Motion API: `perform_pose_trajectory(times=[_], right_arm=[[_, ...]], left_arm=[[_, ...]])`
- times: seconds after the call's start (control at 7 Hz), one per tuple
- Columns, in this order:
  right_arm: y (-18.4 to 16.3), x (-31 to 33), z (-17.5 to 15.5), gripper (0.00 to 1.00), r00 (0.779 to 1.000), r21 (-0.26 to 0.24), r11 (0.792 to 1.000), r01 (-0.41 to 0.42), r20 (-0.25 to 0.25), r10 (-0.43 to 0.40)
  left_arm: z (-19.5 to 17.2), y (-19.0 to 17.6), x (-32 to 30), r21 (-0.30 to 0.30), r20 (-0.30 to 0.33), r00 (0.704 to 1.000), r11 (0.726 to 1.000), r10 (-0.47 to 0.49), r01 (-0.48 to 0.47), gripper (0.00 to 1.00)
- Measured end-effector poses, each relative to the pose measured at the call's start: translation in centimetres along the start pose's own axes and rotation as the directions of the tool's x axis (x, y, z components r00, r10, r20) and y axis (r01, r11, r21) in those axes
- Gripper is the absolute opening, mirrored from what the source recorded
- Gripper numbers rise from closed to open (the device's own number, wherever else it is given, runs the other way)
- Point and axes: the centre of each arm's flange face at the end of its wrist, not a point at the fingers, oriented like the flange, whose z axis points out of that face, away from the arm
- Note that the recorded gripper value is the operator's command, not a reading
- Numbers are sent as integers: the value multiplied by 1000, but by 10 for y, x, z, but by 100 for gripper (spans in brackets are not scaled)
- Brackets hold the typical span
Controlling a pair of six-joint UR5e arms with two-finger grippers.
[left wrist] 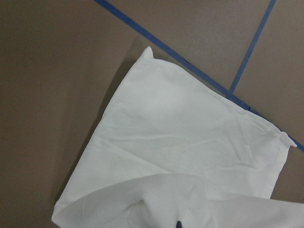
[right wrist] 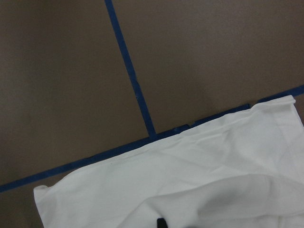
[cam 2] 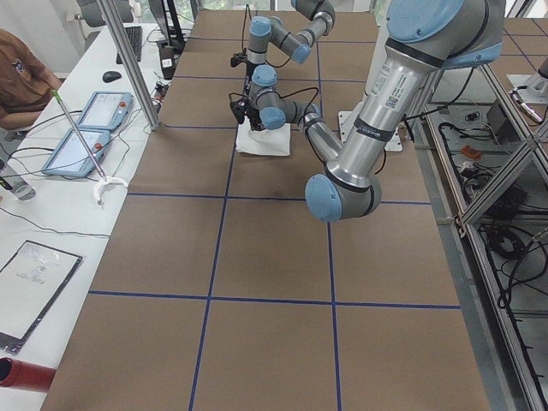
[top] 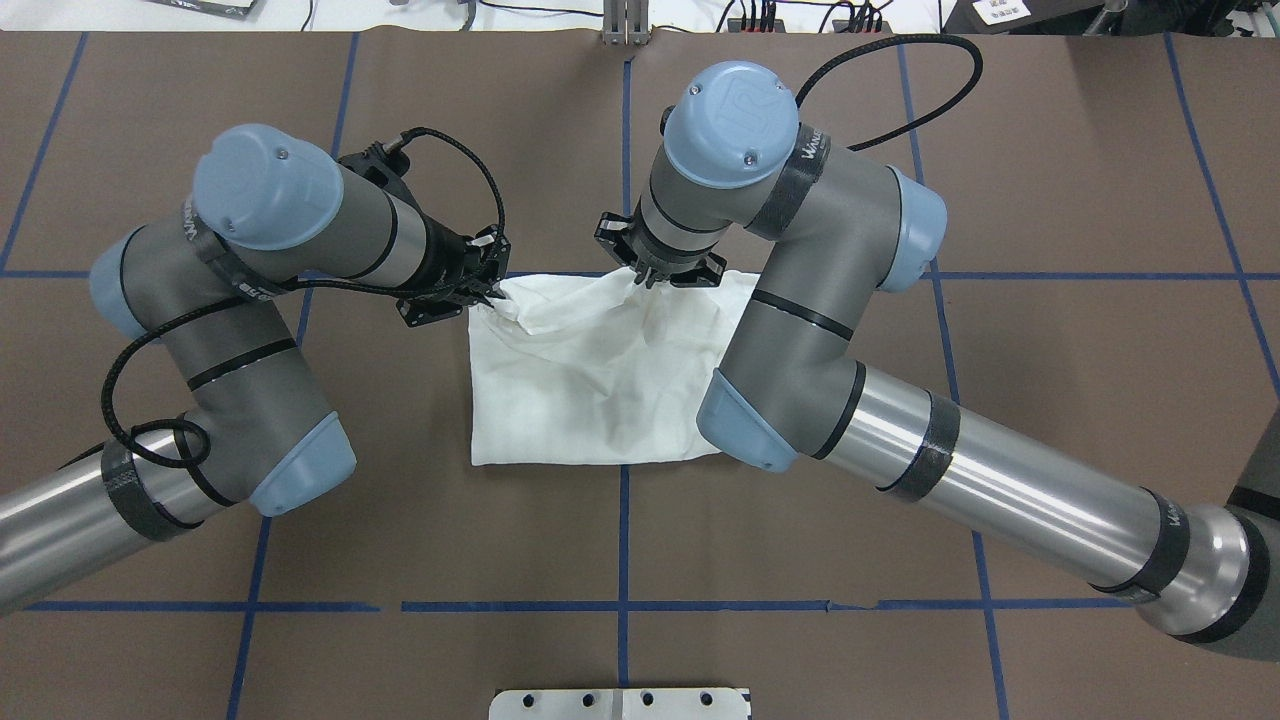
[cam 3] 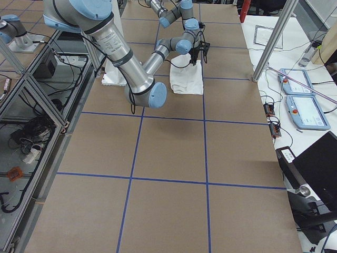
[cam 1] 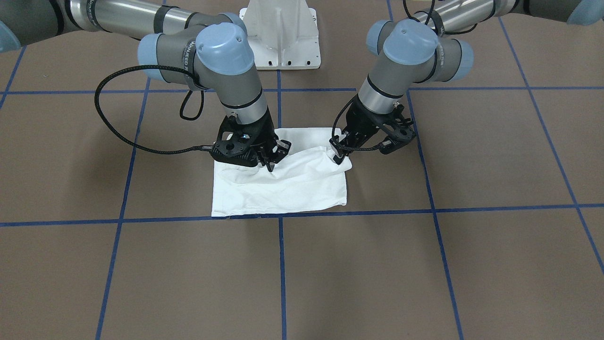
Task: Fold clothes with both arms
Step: 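Lift the near edge with both grippers and fold it away from the robot, then press the folded shirt down with the right gripper while the left gripper withdraws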
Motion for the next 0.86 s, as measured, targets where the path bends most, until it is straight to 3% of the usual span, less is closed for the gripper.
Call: perform_pose_trajectory(times=[0.14, 0.43, 0.86], right_arm=[[-7, 0, 3, 100, 1000, 3, 1000, -27, 6, 27], [-25, 1, -2, 100, 998, -11, 998, -63, 19, 63], [-24, 0, -4, 100, 998, -39, 998, -52, 23, 53]], left_arm=[[-1, -4, 1, 5, -2, 1000, 1000, -12, 12, 100], [-3, -38, 2, 39, 11, 998, 998, -57, 57, 100], [-4, -84, -8, 27, 56, 995, 996, -88, 86, 100]])
